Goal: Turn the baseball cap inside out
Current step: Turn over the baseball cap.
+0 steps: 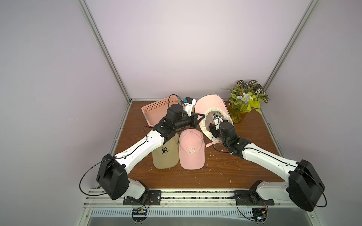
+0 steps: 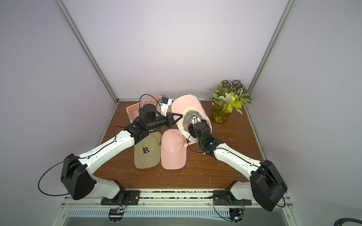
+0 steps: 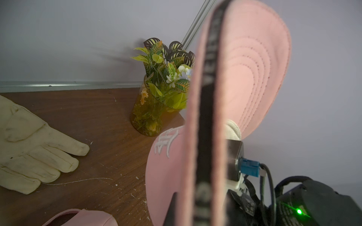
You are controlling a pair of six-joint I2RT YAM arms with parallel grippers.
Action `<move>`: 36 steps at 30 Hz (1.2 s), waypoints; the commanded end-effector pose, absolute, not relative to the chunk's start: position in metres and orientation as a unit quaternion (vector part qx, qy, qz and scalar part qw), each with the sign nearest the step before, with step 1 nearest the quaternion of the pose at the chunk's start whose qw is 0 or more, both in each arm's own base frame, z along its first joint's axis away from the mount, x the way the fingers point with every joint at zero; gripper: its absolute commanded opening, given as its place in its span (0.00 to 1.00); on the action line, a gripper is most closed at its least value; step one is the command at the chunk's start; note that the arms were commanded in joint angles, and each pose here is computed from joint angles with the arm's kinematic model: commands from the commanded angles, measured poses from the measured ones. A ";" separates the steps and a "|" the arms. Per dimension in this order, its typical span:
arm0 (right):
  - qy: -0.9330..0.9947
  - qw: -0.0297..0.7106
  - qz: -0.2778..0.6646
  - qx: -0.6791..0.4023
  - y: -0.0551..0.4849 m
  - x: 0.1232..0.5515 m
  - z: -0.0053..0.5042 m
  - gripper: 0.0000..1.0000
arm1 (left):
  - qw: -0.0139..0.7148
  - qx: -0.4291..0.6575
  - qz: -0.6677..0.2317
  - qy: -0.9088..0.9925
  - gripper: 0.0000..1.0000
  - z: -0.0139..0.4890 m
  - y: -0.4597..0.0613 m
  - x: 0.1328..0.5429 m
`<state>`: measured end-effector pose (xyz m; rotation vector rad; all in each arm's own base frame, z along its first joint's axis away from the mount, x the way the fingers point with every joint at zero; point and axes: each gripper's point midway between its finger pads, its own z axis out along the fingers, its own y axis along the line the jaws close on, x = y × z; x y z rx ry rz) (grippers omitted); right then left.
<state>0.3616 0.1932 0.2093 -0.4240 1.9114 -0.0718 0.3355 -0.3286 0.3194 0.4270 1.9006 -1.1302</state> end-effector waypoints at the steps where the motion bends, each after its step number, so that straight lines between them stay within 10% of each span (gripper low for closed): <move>1: 0.815 0.541 -0.001 -0.207 0.199 0.351 0.213 0.73 | 0.485 0.197 -0.460 0.717 0.01 0.357 -0.329 0.332; 9: 0.750 0.568 0.187 -0.282 0.260 0.322 0.269 0.70 | 0.457 0.234 -0.494 0.702 0.01 0.348 -0.347 0.324; 26: 0.865 0.447 0.001 -0.227 0.207 0.345 0.194 0.65 | 0.504 0.213 -0.468 0.694 0.01 0.363 -0.332 0.329; 36: 0.787 0.563 0.131 -0.215 0.231 0.333 0.275 0.65 | 0.496 0.194 -0.453 0.715 0.01 0.346 -0.330 0.336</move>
